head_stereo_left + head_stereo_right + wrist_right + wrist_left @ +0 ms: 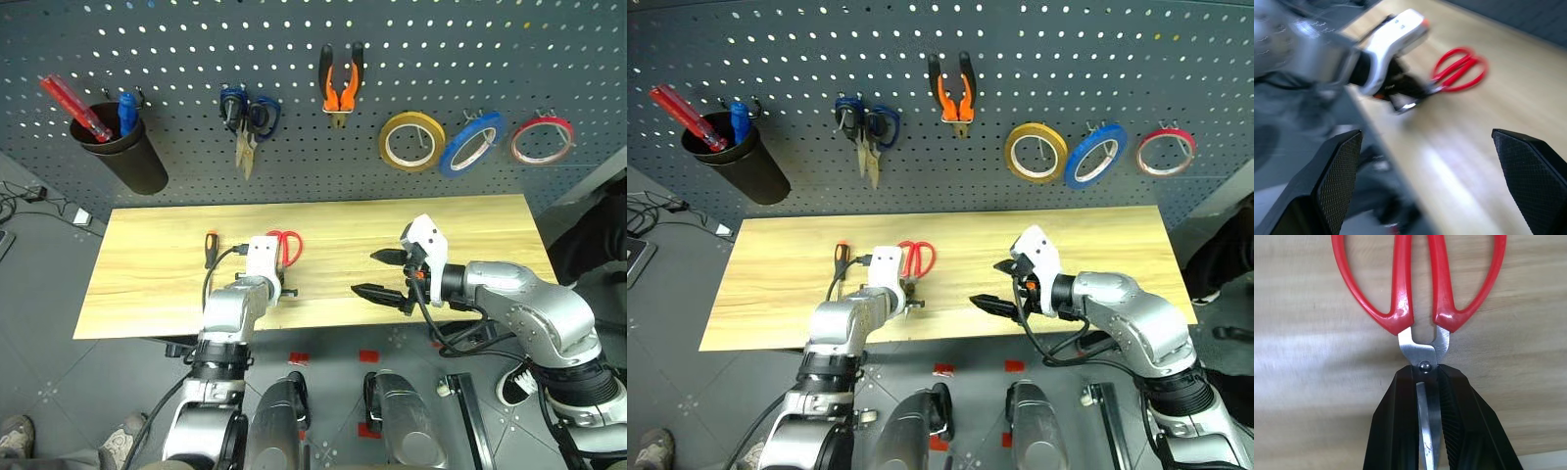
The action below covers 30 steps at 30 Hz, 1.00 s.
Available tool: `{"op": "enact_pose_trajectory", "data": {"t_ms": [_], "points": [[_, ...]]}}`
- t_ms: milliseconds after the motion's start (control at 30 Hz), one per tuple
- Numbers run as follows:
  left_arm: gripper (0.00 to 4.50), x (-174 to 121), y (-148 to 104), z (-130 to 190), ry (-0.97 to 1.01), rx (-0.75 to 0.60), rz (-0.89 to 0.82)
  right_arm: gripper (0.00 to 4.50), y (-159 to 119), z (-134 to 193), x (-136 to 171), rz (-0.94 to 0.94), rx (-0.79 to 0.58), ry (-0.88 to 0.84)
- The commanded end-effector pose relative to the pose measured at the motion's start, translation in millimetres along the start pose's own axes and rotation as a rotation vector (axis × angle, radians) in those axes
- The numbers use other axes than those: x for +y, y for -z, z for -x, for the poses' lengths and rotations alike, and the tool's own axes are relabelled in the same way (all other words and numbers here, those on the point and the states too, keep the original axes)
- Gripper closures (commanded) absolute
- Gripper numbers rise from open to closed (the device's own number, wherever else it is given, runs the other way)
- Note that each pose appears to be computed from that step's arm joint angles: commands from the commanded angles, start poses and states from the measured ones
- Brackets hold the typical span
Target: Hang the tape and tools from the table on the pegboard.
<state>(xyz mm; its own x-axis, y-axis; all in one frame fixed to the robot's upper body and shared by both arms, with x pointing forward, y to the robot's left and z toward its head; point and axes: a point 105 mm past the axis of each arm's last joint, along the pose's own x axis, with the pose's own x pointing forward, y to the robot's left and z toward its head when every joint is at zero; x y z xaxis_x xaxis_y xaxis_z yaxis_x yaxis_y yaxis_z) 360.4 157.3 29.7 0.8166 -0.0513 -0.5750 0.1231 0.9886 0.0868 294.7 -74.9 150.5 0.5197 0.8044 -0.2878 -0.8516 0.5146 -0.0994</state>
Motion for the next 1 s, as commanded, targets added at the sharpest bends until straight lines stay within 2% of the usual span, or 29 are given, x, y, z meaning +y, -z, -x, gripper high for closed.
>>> {"op": "enact_pose_trajectory", "data": {"t_ms": [33,167,267,333,400,533,700,867,1000], "points": [[4.22,-0.8,-31.3,19.0,-0.007,-0.237,-0.150,0.00,-22.6,0.3,1.3,0.146,-0.102,0.113],[4.22,1.0,-46.0,41.6,-0.043,-0.430,-0.290,0.00,-45.1,-0.1,16.4,0.265,-0.246,0.190],[4.22,4.5,-52.6,57.0,-0.082,-0.538,-0.331,0.00,-54.7,-0.2,39.6,0.279,-0.319,0.126],[4.22,6.8,-66.6,80.4,-0.123,-0.687,-0.401,0.00,-67.5,2.7,47.2,0.326,-0.398,0.142],[4.22,4.8,-73.1,97.6,-0.135,-0.777,-0.462,0.00,-74.3,5.5,49.0,0.352,-0.439,0.154],[4.22,5.0,-74.7,123.8,-0.150,-0.856,-0.506,0.00,-81.2,10.3,48.1,0.394,-0.484,0.161],[4.22,19.3,-79.3,151.5,-0.223,-0.900,-0.516,0.00,-86.0,14.0,43.9,0.454,-0.512,0.177],[4.22,22.4,-91.5,161.8,-0.253,-0.945,-0.511,0.00,-87.3,12.7,40.4,0.474,-0.521,0.179],[4.22,31.6,-99.6,152.9,-0.285,-0.932,-0.491,0.00,-95.1,12.0,35.3,0.465,-0.548,0.190]]}}
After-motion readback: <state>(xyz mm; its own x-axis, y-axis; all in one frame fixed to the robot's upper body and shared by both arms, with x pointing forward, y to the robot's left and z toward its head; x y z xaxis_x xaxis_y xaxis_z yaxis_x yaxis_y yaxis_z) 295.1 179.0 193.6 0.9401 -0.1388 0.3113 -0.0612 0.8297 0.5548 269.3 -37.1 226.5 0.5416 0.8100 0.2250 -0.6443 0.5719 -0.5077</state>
